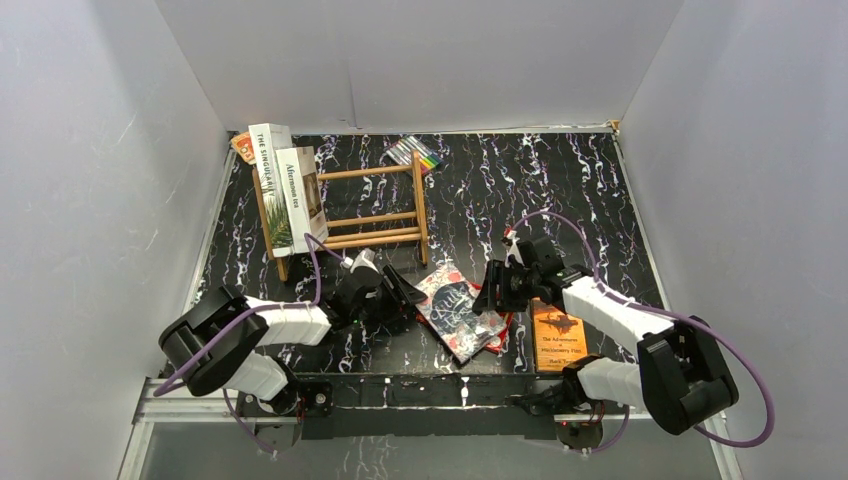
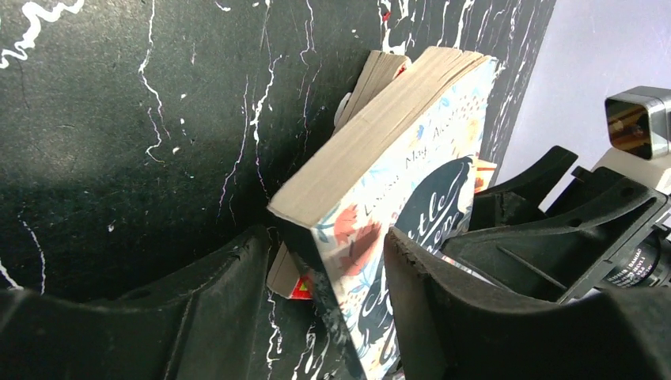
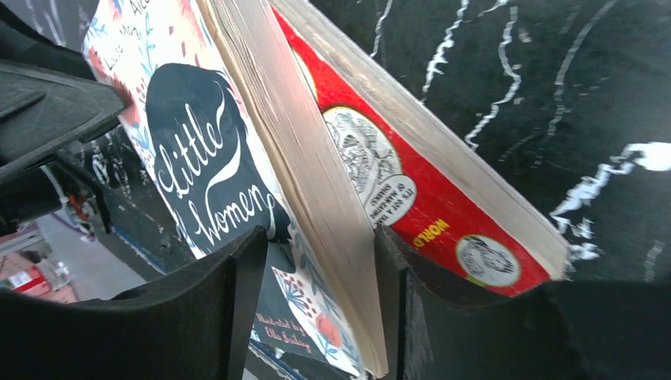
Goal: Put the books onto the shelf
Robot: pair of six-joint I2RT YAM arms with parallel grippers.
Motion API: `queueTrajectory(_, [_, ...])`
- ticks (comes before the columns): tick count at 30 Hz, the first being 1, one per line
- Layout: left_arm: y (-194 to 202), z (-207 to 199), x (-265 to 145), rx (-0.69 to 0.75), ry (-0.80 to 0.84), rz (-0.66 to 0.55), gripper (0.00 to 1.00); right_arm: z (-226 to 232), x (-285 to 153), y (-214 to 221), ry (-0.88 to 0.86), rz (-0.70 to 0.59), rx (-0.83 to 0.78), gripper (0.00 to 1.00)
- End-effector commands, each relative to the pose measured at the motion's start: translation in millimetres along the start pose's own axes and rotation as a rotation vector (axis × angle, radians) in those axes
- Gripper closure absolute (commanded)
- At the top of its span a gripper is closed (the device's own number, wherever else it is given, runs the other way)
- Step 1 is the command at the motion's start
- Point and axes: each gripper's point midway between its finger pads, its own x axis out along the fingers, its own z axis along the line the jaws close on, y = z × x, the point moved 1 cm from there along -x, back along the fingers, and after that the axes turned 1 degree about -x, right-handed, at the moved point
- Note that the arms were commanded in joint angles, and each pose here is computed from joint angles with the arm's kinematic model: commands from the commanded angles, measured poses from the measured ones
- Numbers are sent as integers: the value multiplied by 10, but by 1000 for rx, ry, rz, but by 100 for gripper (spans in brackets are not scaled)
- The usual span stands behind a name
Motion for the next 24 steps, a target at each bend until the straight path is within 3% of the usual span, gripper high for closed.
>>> queueTrajectory(1, [-43,-48,-11,45,44,-22,47,127,106,238,-97,74,49,42])
queueTrajectory(10, [-87,-224,15,1,147,-49,49,27,205,425,-59,144,85,47])
queueTrajectory(14, [-100,-308,3,-11,189,-54,61,20,225,387,-45,145,81,47])
queueTrajectory(21, [-22,-526,-135,-15,281,11,71,9,271,395,-48,150,90,46])
queueTrajectory(24, [-45,-562,-221,-12,307,-4,86,26,278,384,-59,147,91,45])
